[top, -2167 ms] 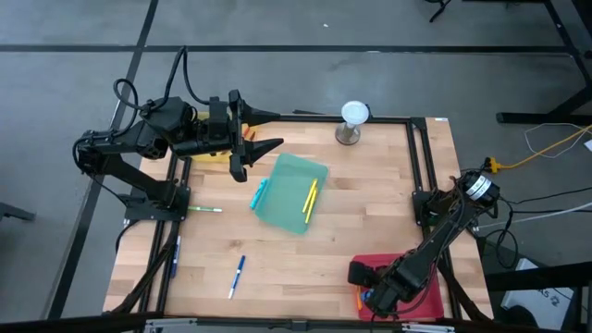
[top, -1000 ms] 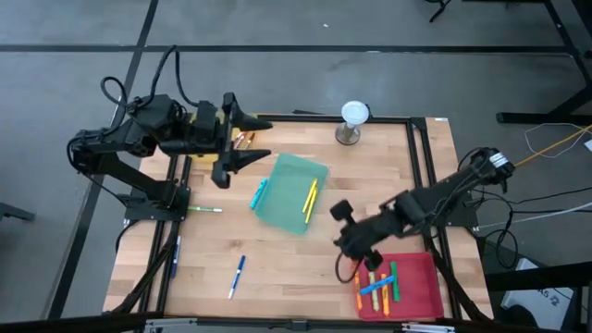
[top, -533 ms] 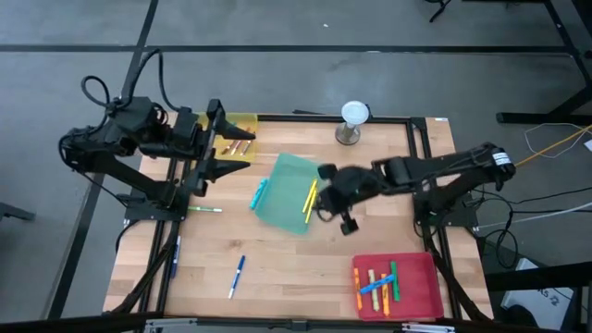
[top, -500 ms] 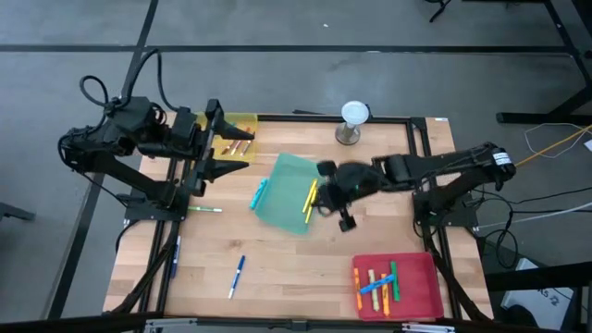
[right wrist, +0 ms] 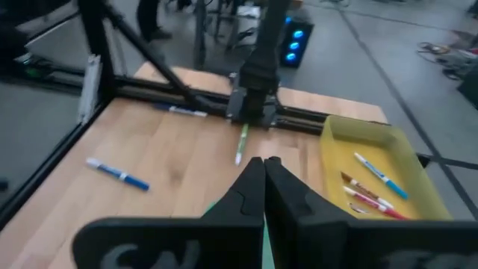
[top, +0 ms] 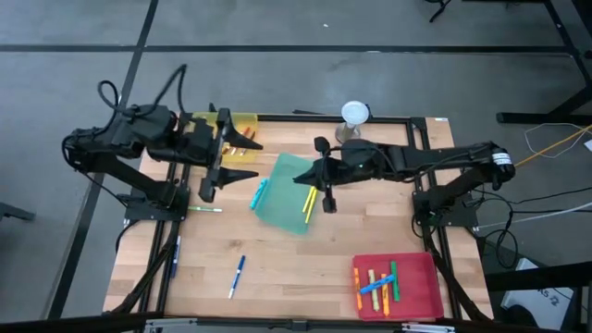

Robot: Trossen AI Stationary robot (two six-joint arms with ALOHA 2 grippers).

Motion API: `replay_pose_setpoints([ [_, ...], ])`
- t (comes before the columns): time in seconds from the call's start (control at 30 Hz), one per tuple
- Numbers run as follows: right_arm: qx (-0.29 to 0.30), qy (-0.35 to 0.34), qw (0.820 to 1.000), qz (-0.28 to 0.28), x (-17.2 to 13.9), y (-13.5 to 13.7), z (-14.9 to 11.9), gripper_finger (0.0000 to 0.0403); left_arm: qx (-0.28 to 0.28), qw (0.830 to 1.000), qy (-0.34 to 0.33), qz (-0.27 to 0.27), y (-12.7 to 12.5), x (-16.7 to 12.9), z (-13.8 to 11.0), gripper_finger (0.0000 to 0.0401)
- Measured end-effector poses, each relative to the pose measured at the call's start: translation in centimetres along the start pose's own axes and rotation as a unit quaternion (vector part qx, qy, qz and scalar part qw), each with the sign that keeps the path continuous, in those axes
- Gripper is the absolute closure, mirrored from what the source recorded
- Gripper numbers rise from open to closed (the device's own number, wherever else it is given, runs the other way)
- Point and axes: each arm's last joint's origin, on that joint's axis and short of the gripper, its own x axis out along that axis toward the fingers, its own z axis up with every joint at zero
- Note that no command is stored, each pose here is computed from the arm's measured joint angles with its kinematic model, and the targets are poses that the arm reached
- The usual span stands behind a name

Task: Pick & Place Markers
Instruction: Put the right blue marker pen into the yellow bin

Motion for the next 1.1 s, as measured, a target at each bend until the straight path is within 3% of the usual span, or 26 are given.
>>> replay_pose_setpoints([
  [0.33,0.046,-0.094,0.994,-0.023,0.4,0.9,-4.8,0.0403,0.010,1.000,0.011,0.014,0.0,0.9,-0.4,0.0140],
  [0.67,0.034,-0.135,0.989,-0.055,-6.8,0.8,-5.7,0.0403,-0.011,0.998,0.055,0.014,-0.1,1.8,-1.4,0.0140],
  [0.8,0.025,-0.079,0.995,-0.047,-8.5,0.9,-6.9,0.0403,-0.030,0.997,0.074,0.013,-0.3,2.9,-2.0,0.0140],
  [0.9,0.040,-0.029,0.998,-0.037,-9.0,1.1,-7.9,0.0403,-0.076,0.993,0.089,0.010,-0.8,3.7,-2.5,0.0140],
  [1.1,0.066,0.010,0.997,-0.032,-9.3,1.2,-8.6,0.0395,-0.139,0.982,0.128,0.008,-1.9,5.6,-3.9,0.0140],
])
